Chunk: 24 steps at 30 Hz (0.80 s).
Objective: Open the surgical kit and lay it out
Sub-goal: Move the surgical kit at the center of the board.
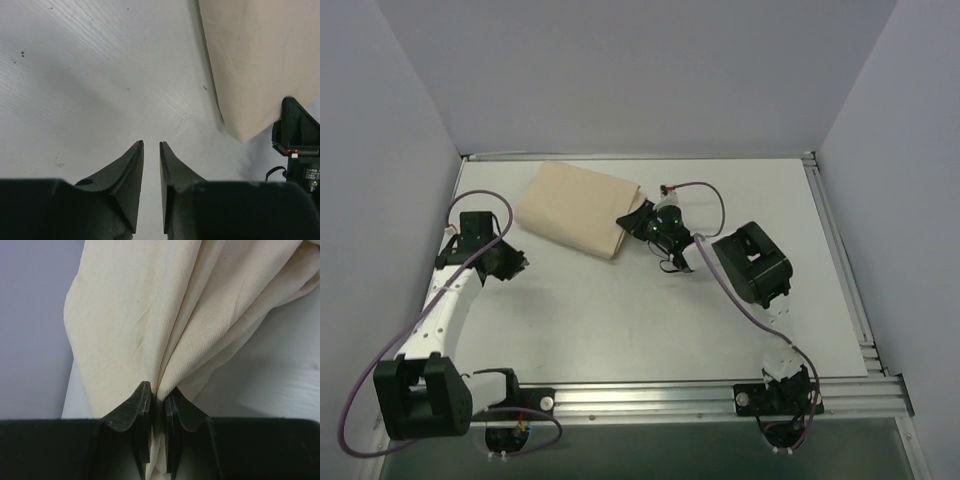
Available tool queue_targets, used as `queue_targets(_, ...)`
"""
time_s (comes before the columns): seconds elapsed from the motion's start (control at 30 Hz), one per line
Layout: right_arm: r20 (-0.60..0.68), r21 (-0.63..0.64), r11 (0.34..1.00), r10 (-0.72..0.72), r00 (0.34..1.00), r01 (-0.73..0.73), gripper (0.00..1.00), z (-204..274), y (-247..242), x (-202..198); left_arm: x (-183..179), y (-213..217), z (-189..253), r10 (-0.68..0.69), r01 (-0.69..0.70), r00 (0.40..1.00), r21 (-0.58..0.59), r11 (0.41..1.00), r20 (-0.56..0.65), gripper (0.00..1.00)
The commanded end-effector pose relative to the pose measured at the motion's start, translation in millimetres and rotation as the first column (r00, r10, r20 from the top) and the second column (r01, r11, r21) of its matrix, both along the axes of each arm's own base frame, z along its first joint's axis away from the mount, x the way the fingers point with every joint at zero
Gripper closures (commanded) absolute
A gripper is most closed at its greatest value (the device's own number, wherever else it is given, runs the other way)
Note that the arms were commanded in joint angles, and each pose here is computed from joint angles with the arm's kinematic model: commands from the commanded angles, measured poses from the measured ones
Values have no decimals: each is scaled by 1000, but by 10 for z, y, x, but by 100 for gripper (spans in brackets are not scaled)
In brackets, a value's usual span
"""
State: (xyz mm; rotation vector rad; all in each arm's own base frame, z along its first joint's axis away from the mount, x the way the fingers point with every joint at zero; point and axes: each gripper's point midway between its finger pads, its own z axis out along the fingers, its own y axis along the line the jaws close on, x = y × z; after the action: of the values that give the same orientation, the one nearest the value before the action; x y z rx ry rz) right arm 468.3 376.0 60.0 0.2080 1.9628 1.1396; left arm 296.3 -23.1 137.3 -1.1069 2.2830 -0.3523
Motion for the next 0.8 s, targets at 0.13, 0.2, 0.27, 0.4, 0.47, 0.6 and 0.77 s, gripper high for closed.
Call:
queue_targets(0.13,-52,-20,995,-104,993,103,100,-84,-717,-802,386,-345,-249,-71,70,997,-34,997,-14,88)
queue_targets(0.2,-50,-5,997,-75,996,75,100,18,-644,-1082,441,-464,-408,-89,87,994,-35,996,-64,98)
queue_targets(0.27,-82,-28,997,-79,993,77,98,-88,-696,-1347,523,-552,-589,-109,106,989,-37,994,-102,98)
queue_targets(0.4,-90,-67,998,4,996,-10,84,-48,-513,-1821,707,-779,-734,-179,177,971,-24,984,-157,98)
queue_targets(0.47,-96,-96,995,18,995,-28,56,-25,-510,-1952,914,-795,-777,-198,203,967,11,979,-161,98)
queue_targets(0.6,-81,-178,984,18,997,-32,14,84,-640,-2192,1188,-820,-830,-238,251,951,43,967,-197,98)
queue_targets(0.77,-29,-352,933,-91,995,75,7,393,-1149,-2226,1444,-837,-965,-300,332,920,94,938,-252,98)
